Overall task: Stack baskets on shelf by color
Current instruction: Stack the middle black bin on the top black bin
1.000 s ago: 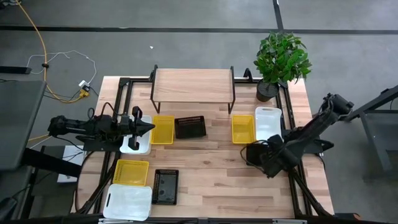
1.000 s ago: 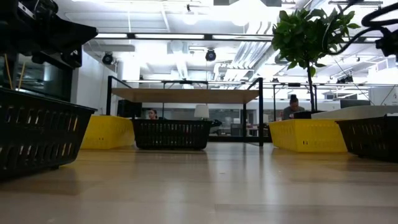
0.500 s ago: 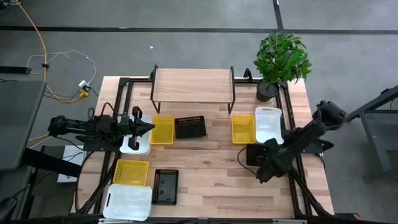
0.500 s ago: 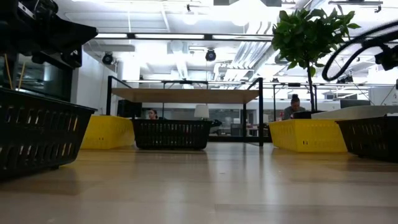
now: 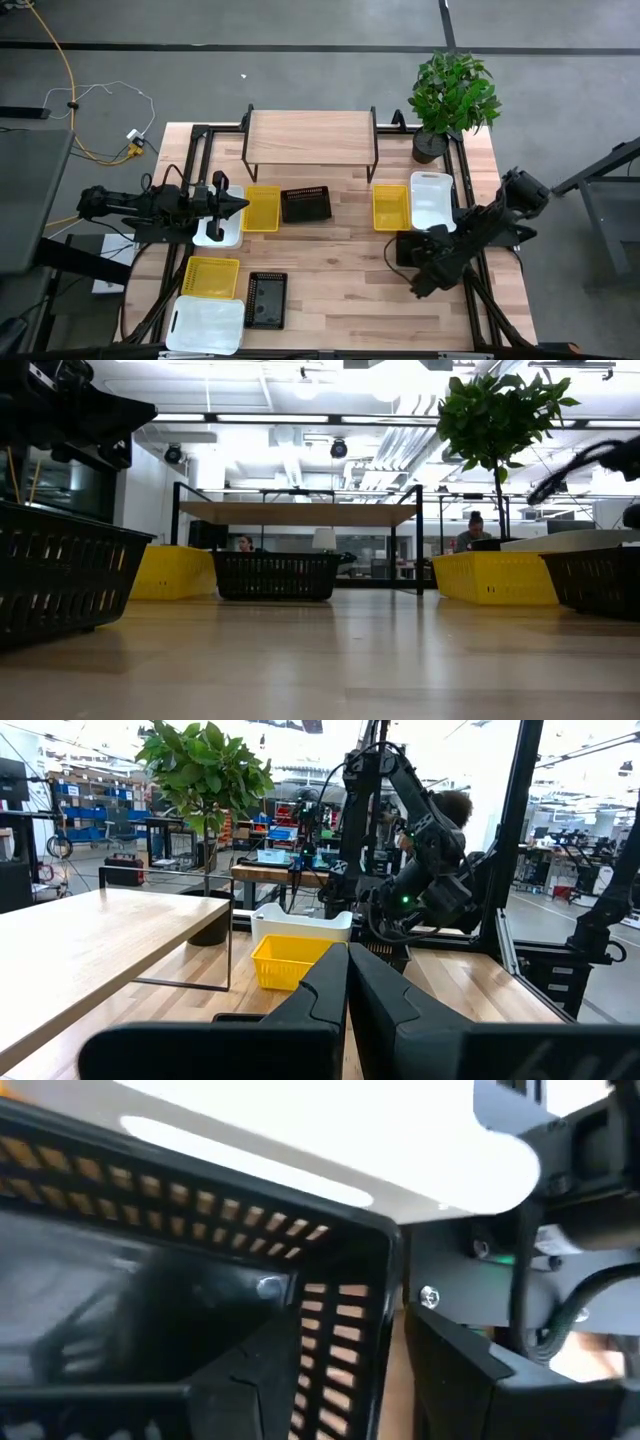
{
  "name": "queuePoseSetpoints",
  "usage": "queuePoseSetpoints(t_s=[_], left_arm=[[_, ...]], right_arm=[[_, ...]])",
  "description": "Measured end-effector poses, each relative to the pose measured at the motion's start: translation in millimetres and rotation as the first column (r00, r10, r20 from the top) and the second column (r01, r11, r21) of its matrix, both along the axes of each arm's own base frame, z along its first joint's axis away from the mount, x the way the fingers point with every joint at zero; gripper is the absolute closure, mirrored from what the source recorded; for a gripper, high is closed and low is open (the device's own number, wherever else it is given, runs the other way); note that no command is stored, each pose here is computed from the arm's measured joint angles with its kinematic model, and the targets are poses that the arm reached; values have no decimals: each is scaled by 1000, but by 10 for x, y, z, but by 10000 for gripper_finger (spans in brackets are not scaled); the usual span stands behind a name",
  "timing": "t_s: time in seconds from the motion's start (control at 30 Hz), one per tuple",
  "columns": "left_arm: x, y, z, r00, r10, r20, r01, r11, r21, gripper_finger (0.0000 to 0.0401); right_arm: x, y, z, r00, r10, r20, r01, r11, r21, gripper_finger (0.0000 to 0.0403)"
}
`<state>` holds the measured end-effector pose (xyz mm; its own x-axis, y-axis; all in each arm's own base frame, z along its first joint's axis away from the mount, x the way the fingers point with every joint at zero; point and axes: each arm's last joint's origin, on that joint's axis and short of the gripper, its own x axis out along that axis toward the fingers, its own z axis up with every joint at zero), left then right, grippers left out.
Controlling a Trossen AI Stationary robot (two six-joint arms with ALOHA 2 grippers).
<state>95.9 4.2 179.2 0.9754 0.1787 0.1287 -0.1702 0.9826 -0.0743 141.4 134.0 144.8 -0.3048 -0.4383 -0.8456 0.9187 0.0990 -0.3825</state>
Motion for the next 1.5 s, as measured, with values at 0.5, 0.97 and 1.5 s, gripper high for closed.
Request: queuePoseSetpoints(t_s=[0.5,0.97,1.5], left_arm=[[0,0,0,1000,0,0,0,1000,0,401],[0,0,0,1000,0,0,0,1000,0,401],[0,0,0,1000,0,0,0,1000,0,401]], right_arm=[[-61,-39,-137,998,20,55,-19,1000,-4,268],[195,196,438,984,176,42,-176,984,5,392],[1303,183,1060,556,731,395,-575,682,-452,403]])
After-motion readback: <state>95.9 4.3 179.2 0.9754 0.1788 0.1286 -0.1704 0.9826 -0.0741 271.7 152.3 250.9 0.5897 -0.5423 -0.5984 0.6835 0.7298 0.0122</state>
